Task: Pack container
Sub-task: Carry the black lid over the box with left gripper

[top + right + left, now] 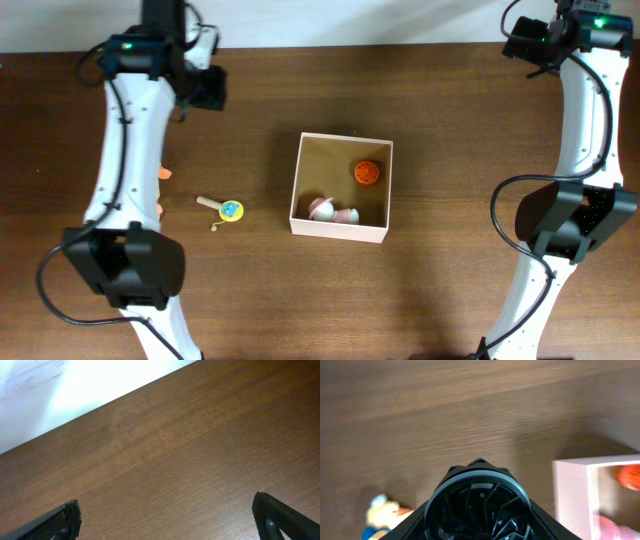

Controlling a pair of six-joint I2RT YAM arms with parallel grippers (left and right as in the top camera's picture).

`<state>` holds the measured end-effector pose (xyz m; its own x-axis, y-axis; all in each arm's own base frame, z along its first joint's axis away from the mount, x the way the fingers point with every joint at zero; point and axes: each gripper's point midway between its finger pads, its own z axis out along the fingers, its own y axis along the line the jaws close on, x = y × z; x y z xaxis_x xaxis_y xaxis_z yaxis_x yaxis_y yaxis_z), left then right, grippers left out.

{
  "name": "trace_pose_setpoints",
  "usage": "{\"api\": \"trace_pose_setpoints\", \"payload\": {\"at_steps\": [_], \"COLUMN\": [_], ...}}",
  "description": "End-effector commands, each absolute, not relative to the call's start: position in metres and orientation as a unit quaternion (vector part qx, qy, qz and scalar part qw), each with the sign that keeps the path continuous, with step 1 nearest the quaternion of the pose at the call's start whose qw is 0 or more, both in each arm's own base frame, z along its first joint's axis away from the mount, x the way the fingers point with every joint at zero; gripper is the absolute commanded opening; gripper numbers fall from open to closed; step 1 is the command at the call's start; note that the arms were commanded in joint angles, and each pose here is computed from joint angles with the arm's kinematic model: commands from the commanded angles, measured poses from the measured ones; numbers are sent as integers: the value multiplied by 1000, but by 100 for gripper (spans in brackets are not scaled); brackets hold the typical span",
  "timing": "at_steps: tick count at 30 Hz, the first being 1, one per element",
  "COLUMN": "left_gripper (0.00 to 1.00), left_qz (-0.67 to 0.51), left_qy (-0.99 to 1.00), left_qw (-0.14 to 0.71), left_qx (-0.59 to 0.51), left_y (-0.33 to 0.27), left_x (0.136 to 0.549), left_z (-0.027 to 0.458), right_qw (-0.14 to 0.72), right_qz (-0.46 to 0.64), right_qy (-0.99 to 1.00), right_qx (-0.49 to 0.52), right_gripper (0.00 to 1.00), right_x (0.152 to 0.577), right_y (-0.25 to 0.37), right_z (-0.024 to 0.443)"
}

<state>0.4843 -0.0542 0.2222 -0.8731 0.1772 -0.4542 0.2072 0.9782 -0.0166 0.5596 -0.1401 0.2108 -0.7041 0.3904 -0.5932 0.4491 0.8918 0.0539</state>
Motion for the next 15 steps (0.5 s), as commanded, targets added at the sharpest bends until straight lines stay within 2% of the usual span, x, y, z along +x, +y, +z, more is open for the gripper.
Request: {"api": "trace_pose_setpoints", "payload": {"at_steps": [1,11,15], "left_gripper": [30,31,26], "left_qz": [-46,-54,-52], "left_qy": [960,943,941], "left_qw": [232,190,150], "left_qx": [147,268,298], "left_y": [-100,-211,-236], "left_x": [477,432,416], "left_z": [228,208,182], "right_qw": [318,318,317], "right_qz": [-46,-46,-46], "right_qy": [919,919,919], "right_qx": [230,230,230], "right_gripper": [99,99,99], "right_x": [559,559,559], "right_y": [-138,-138,-138], "right_z": [219,219,219]}}
